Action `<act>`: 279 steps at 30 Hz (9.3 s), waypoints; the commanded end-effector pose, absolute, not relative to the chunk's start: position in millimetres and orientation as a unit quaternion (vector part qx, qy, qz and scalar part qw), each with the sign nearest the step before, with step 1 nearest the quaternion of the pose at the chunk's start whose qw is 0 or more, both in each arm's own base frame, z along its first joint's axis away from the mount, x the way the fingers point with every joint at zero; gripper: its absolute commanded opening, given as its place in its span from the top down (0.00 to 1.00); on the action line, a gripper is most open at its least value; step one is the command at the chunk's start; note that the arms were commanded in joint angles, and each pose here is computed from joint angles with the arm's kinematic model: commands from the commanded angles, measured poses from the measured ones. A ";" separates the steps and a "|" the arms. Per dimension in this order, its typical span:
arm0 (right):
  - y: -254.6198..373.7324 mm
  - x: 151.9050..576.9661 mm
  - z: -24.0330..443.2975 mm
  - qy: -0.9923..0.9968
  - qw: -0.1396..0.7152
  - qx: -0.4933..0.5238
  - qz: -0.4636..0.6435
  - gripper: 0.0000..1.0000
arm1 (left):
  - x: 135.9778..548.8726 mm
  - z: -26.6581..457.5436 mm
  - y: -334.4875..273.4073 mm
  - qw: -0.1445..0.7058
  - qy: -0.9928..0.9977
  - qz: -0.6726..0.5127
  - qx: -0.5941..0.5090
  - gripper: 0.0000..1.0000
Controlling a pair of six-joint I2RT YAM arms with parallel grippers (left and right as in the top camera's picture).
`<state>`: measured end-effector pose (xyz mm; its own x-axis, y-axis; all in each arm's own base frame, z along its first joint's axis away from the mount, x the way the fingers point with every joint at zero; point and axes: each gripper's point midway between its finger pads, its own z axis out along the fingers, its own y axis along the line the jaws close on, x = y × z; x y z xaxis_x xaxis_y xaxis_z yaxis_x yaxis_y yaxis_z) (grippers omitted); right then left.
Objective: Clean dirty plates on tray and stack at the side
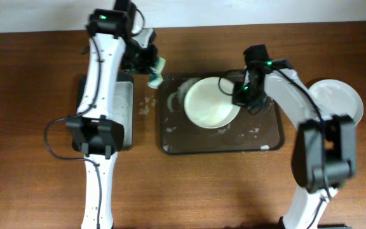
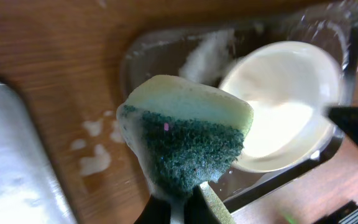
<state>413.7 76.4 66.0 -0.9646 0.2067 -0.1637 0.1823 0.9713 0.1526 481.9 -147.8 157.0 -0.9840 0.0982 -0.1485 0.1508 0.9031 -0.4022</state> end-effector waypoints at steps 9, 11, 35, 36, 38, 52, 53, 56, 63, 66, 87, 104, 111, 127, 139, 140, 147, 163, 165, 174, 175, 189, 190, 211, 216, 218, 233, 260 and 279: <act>-6.7 386.8 238.0 0.858 0.335 0.150 -0.360 0.96 | 486.8 196.5 -118.4 0.113 0.968 -0.216 0.052 1.00; 5.8 380.8 257.1 0.822 0.374 0.145 -0.405 0.96 | 486.5 196.5 -119.6 0.113 0.968 -0.216 0.053 0.99; 51.5 361.6 237.6 0.784 0.421 0.086 -0.449 0.96 | 486.4 193.1 -118.9 0.114 0.973 -0.193 0.057 0.99; 50.2 360.8 242.7 0.777 0.426 0.086 -0.456 0.96 | 486.5 193.2 -118.8 0.114 0.973 -0.192 0.057 0.99; 48.6 357.9 242.6 0.781 0.419 0.081 -0.456 0.96 | 486.4 193.1 -118.8 0.114 0.973 -0.192 0.057 0.99; 50.8 356.7 231.2 0.800 0.403 0.082 -0.437 0.96 | 486.9 193.1 -117.0 0.114 0.973 -0.192 0.055 0.99; 51.4 356.2 227.6 0.805 0.403 0.095 -0.424 0.96 | 487.0 193.1 -116.6 0.114 0.973 -0.192 0.054 0.99; 51.1 356.7 208.6 0.837 0.377 0.120 -0.378 0.96 | 487.0 193.2 -116.6 0.114 0.973 -0.192 0.054 0.99; 28.9 377.6 148.0 0.937 0.242 0.161 -0.192 0.96 | 487.2 193.2 -115.7 0.115 0.973 -0.192 0.054 0.99; 21.4 390.3 140.2 0.957 0.218 0.174 -0.081 0.96 | 487.2 193.2 -115.9 0.114 0.973 -0.192 0.054 1.00; -272.6 328.1 114.2 0.811 0.224 0.541 0.018 0.96 | 487.1 193.1 -116.0 0.114 0.973 -0.192 0.054 0.99; -265.7 344.3 52.9 0.836 0.181 0.516 0.034 0.95 | 489.9 189.1 -101.6 0.119 0.980 -0.150 0.048 1.00; -255.1 364.9 56.7 0.846 0.201 0.492 0.030 0.83 | 486.5 218.9 -87.7 0.154 0.978 -0.132 0.041 1.00; -165.4 389.2 176.6 0.897 0.270 0.326 0.127 0.41 | 475.8 265.0 -68.9 0.208 0.974 -0.091 0.022 1.00; -76.3 413.9 174.6 0.938 0.253 0.214 0.102 0.36 | 446.0 166.1 -31.7 0.038 0.999 0.021 -0.009 0.99; -73.2 414.4 174.1 0.939 0.252 0.210 0.097 0.35 | 439.5 154.8 -26.0 0.015 0.999 0.036 -0.018 1.00; -64.4 414.9 173.3 0.943 0.249 0.200 0.096 0.35 | 427.7 134.9 -10.4 -0.024 0.998 0.044 -0.042 0.99; -63.6 411.3 170.7 0.947 0.241 0.193 0.094 0.34 | 424.1 151.4 -8.8 -0.008 0.997 0.036 -0.063 0.07; -61.8 410.5 170.4 0.947 0.238 0.192 0.098 0.35 | 422.9 174.4 -9.3 0.024 0.997 0.031 -0.069 0.05; -50.9 401.5 188.4 0.945 0.248 0.175 0.120 0.34 | 383.1 314.8 -5.3 0.216 0.973 0.014 -0.075 0.01; -50.5 399.8 190.2 0.946 0.249 0.170 0.119 0.34 | 380.4 321.7 -5.1 0.227 0.971 0.012 -0.075 0.01; -45.8 381.3 258.1 0.930 0.322 0.142 0.110 0.33 | 379.3 329.7 -14.3 0.240 0.968 -0.016 -0.069 0.01; -44.9 377.5 262.1 0.929 0.324 0.142 0.110 0.33 | 379.2 329.6 -14.3 0.240 0.968 -0.016 -0.070 0.01; -13.4 300.0 349.8 0.892 0.424 0.092 0.129 0.02 | 379.0 329.5 -14.3 0.239 0.968 -0.016 -0.069 0.01; -14.9 285.6 327.0 0.914 0.371 0.106 0.121 0.02 | 379.0 329.5 -14.3 0.239 0.968 -0.016 -0.069 0.01; -21.6 279.0 318.3 0.924 0.352 0.115 0.099 0.01 | 379.0 329.5 -14.3 0.239 0.968 -0.016 -0.069 0.01; -2.7 291.2 324.4 0.823 0.564 0.014 0.061 0.02 | 379.0 329.5 -14.3 0.239 0.968 -0.016 -0.069 0.01; 16.9 245.3 162.7 0.724 0.687 -0.023 0.058 0.02 | 378.9 329.4 -14.3 0.239 0.968 -0.016 -0.069 0.01; 17.0 245.2 159.5 0.729 0.682 -0.022 0.058 0.02 | 378.9 329.4 -14.3 0.239 0.968 -0.016 -0.069 0.01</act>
